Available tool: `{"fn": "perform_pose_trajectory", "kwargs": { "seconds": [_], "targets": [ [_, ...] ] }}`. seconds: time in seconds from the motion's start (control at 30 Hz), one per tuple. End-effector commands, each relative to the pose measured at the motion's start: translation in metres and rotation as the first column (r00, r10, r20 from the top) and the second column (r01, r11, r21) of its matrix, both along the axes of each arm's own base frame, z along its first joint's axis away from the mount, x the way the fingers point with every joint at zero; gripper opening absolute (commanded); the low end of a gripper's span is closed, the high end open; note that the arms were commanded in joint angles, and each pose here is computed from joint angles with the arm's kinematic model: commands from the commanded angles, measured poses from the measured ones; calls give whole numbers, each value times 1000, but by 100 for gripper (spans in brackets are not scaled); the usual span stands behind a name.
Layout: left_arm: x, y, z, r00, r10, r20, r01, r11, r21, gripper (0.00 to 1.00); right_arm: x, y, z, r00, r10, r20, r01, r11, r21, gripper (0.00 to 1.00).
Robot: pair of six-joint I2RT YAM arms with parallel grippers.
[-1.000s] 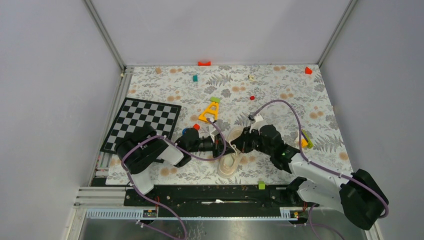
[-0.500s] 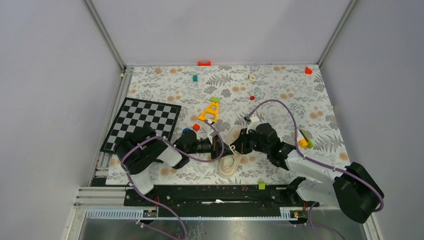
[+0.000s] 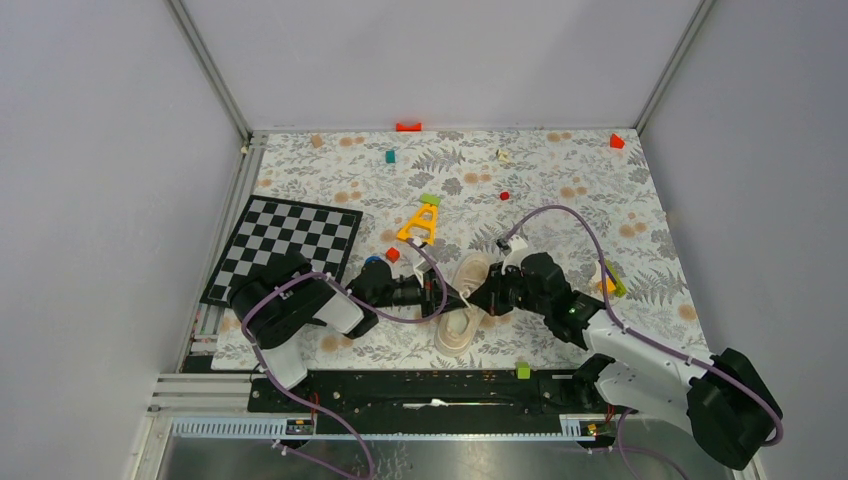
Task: Tie the shoes
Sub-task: Wrap the shoelace around the shoelace.
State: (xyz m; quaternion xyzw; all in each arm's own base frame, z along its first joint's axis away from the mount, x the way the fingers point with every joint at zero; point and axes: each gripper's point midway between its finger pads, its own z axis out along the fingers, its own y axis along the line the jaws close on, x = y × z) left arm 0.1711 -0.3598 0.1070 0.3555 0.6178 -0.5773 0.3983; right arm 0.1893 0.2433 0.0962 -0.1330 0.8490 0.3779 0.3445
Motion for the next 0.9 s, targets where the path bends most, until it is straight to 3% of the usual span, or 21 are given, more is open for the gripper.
{"fn": "perform_pose_trajectory", "kwargs": {
  "seconds": [0.0, 0.53, 0.7, 0.87],
  "targets": [
    [13, -1, 31, 994, 50, 92, -41, 994, -102, 0, -14, -3, -6, 999, 41, -35, -41, 999, -12, 0],
    [18, 0, 23, 995, 78, 55, -73, 994, -87, 0, -12, 7, 1, 999, 35, -13, -34, 995, 94, 0],
    [19, 1, 20, 995, 88, 52, -84, 993, -82, 0, -10, 5, 3, 1000, 11, -2, -11, 995, 98, 13],
    [20, 1, 18, 994, 94, 46, -90, 993, -77, 0, -7, -4, 6, 999, -30, 26, 28, 996, 90, 21]
  ]
}}
